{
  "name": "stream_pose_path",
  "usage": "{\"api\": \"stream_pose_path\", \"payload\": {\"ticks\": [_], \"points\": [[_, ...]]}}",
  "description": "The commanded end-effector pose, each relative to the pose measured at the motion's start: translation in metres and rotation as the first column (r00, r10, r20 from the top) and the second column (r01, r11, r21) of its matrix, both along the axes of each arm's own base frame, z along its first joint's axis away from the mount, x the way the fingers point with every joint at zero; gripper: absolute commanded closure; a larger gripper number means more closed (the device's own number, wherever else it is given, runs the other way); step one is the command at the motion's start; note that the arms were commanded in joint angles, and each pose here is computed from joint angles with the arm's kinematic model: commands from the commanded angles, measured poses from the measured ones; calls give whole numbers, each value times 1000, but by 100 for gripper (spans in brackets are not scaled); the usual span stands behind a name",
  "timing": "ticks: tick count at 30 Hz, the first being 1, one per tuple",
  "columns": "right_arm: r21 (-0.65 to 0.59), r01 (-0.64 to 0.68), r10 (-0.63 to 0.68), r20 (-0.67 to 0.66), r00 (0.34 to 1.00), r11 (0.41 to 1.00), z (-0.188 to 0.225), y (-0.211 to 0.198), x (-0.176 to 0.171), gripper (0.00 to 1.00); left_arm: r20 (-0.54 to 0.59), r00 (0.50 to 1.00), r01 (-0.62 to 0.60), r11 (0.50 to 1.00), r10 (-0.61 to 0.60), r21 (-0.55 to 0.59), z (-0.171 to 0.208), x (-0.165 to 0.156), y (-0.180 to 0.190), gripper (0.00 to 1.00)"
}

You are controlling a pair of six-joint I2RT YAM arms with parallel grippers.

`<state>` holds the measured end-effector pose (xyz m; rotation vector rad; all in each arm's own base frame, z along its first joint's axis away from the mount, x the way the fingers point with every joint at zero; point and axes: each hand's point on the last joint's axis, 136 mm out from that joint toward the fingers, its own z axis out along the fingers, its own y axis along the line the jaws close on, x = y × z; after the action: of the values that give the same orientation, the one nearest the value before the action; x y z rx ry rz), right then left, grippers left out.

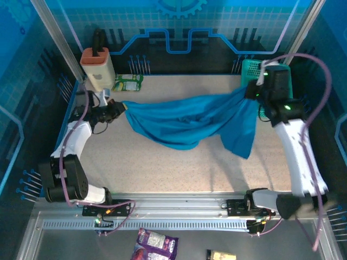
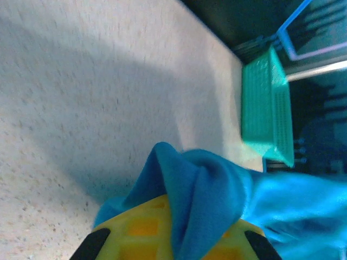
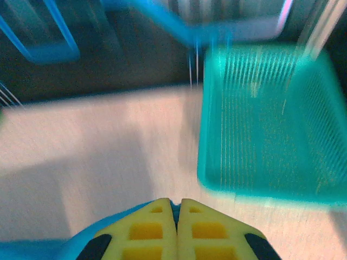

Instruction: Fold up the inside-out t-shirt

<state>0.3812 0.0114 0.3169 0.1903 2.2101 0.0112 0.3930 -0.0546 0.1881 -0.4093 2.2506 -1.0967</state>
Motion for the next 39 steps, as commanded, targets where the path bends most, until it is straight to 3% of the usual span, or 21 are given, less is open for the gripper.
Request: {"api": "stream_pose_path", "payload": {"ticks": [1,3,6,9,13,16,22,26,30,36,37,39], "points": [[127,50,-6,-327,945,991,-117,3,-4,80,-123,990,72,997,-71,1,-51,-12,-20,94],[106,61,-16,-385,923,992,-143,2,-5,71,-156,985,74,997,-72,8,-69,-13,-22,93],[136,20,31,-360,933,991,-142,17,-5,68,-178,983,52,998,-44,37,-83,-12,-18,92],[216,-149,215,-324,921,965,-140,62,-7,67,-176,984,33,997,-21,64,-86,-11,-14,91],[255,-382,453,-354,818,888,-158,131,-22,68,-174,985,20,997,-6,79,-87,-11,-11,84],[245,-478,537,-408,738,843,-178,171,-28,68,-171,985,15,996,0,87,-84,-12,-10,74],[123,-574,547,-516,660,809,-209,211,-19,58,-149,988,-13,987,36,158,-73,-22,-1,58],[36,-607,512,-577,636,794,-224,219,-7,52,-143,988,-27,981,55,192,-69,-34,3,55],[44,-628,516,-617,594,777,-237,227,-6,51,-158,985,-32,973,69,227,-73,-47,6,54],[56,-644,514,-658,551,763,-250,232,-8,57,-227,967,-42,950,116,309,-95,-63,16,52],[58,-645,515,-660,548,762,-250,232,-8,61,-230,967,-35,952,110,305,-96,-64,14,52],[59,-645,516,-657,550,762,-246,233,-9,81,-225,970,-20,959,87,283,-94,-63,6,52]]}}
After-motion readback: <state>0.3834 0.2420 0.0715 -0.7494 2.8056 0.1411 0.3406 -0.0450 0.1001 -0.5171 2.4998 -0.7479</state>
